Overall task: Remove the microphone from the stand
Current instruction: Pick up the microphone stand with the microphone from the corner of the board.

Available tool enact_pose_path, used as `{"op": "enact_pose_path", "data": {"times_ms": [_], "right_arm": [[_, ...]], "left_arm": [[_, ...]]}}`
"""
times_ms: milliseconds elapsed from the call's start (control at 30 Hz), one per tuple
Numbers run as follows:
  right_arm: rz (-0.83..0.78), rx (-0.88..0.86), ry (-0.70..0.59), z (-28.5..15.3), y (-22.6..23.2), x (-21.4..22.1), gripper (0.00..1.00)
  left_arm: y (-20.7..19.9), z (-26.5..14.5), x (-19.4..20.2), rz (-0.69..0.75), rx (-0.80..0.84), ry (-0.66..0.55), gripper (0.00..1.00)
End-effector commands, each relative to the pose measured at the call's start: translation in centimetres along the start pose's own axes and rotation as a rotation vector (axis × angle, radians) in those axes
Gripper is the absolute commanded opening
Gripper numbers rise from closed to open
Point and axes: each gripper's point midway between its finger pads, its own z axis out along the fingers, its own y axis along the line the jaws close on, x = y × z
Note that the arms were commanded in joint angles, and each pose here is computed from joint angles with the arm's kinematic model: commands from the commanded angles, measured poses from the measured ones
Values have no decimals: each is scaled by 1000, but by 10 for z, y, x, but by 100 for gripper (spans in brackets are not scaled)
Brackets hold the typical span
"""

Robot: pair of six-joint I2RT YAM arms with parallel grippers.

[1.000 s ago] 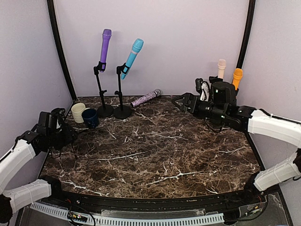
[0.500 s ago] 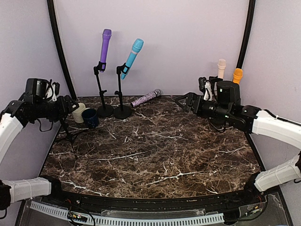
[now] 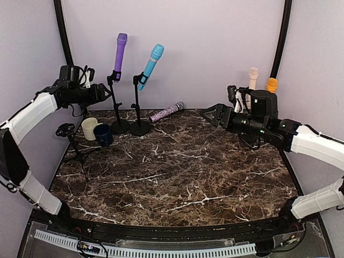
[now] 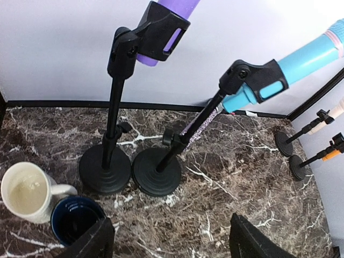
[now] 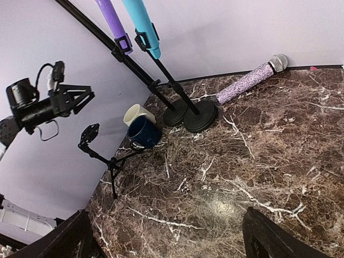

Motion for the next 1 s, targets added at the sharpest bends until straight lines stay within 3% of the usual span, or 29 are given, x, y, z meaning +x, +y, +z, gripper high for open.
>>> {"op": "enact_pose_path", "data": {"times_ms": [0,167,533,767,967], "right_arm": [[-3,-73,-69,-7,16,-18,98],[-6,-71,-57,0,17,-20,99],[-8,-55,-25,21,15,-22,99],[-28,-27,-11,31,10,-26,99],[-17,-12,-1,37,1,-22,99]], "left_arm": [[5,30,-44,118,18,-126,76],[18,63,-61,198,16,-144,73],[40,104,-71,306,21,-231,52],[45,121,-73,330,26,-273,34],[48,122,-74,374,14,-326,9]]}}
